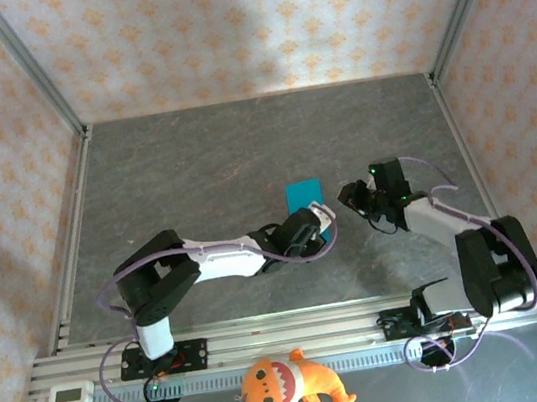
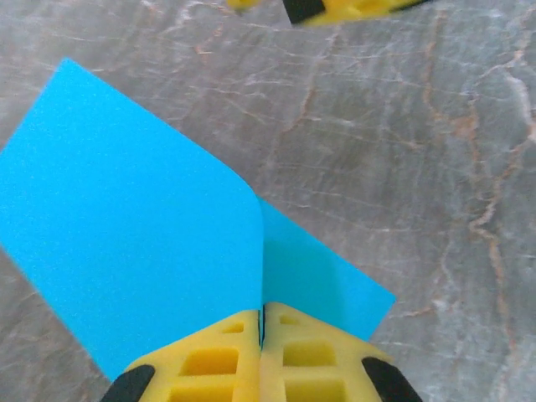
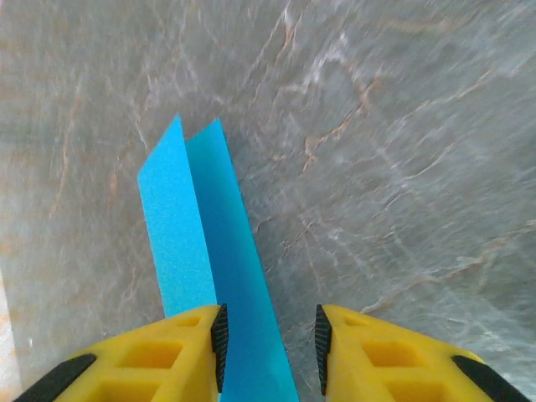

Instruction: Fold a paper plane with a square sheet of paper (pick it up from the middle)

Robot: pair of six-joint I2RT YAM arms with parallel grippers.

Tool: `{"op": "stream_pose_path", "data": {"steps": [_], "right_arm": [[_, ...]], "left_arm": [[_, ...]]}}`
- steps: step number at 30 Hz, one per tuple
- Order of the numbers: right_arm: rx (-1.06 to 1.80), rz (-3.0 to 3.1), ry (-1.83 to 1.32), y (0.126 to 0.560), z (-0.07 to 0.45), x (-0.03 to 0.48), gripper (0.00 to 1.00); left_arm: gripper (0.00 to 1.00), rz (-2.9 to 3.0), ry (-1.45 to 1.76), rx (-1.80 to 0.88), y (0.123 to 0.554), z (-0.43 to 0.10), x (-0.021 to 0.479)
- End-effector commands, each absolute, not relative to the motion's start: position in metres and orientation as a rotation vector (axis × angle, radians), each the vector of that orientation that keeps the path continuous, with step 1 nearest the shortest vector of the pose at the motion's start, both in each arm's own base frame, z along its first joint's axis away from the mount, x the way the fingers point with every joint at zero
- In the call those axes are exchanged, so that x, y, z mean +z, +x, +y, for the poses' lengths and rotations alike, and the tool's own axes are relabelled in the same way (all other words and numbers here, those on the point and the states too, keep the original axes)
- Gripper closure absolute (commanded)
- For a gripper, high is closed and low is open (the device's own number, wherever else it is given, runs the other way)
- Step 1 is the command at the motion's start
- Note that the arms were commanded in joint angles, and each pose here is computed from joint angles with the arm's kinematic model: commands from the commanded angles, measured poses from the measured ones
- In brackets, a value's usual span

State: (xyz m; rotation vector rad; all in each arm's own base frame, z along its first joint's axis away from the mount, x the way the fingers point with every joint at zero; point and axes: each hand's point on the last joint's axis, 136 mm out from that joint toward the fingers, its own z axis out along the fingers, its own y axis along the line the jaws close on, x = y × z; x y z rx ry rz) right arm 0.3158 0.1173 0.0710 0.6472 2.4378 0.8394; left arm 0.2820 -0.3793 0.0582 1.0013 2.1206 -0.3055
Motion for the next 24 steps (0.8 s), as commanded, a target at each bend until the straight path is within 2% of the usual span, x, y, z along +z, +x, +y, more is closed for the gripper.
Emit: {"op": "stream_pose_path", "data": {"steps": [1,8,13,18,24], "right_arm": [[0.727,2.442,0.676,0.306,0.102,0.063,0.64],[0.937,2.475,0.613,0.289,0.126,0.065,0.69],[1.083,2.499,0.596,0.276,0.142,0.064,0.79],[1.143,2.539,0.617,0.264,0.148,0.053,0.94],[1.173,2.616,0.584,0.255,0.162,0.04,1.0]], "left_arm": [[0.95,2.217,1.039,-0.549,0.265,-0.396,0.056],[0.95,2.284,0.957,-0.729,0.275,-0.398,0.06],[0.95,2.323,0.892,-0.852,0.277,-0.4,0.059],[0.95,2.367,0.786,-0.937,0.281,-0.401,0.058],[0.96,2.382,0.657,-1.02,0.285,-0.403,0.061]]}}
